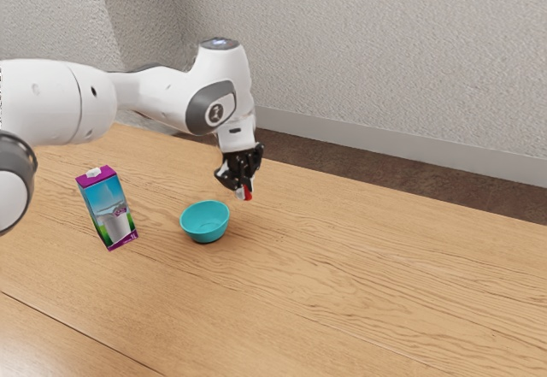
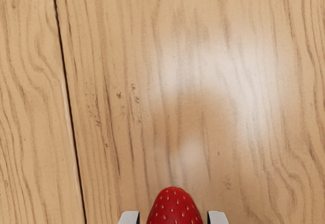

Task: Take strawberry from the bowl

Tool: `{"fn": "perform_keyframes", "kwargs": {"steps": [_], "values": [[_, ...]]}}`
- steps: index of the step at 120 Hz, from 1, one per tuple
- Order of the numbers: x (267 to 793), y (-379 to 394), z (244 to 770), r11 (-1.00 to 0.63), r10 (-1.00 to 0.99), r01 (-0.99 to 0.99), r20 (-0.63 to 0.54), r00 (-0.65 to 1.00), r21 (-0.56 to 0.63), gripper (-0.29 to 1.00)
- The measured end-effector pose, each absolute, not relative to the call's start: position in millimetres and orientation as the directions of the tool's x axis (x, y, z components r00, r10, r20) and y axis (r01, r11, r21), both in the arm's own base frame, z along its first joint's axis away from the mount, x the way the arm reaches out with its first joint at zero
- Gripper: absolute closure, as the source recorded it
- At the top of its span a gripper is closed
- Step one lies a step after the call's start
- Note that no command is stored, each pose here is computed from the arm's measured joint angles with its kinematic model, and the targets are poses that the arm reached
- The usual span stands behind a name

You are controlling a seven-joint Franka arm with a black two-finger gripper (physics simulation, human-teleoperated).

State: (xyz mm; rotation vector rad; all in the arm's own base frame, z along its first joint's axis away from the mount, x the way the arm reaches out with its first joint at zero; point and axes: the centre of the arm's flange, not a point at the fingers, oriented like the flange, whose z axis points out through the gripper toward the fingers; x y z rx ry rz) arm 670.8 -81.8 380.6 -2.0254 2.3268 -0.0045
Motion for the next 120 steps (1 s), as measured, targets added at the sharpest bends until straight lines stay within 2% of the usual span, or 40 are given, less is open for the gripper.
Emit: {"fn": "perform_keyframes", "kwargs": {"steps": [13,42,67,77,96,104,120], "values": [[663,-132,367,0.189,-0.982,-0.982,-0.025,-0.189,-0.013,0.71],[658,-174,288,0.205,-0.979,-0.976,0.002,-0.205,0.076,0.7],[659,-172,278,0.174,-0.985,-0.981,0.002,-0.174,0.083,0.31],[660,-163,313,0.142,-0.99,-0.989,0.0,-0.142,0.046,0.21],[621,-98,480,-0.046,-0.999,-0.998,-0.002,0.046,-0.053,0.1],[599,-57,532,-0.161,-0.987,-0.984,0.003,0.161,-0.072,0.07],[577,-2,566,-0.358,-0.932,-0.932,-0.037,0.361,-0.065,0.04]]}}
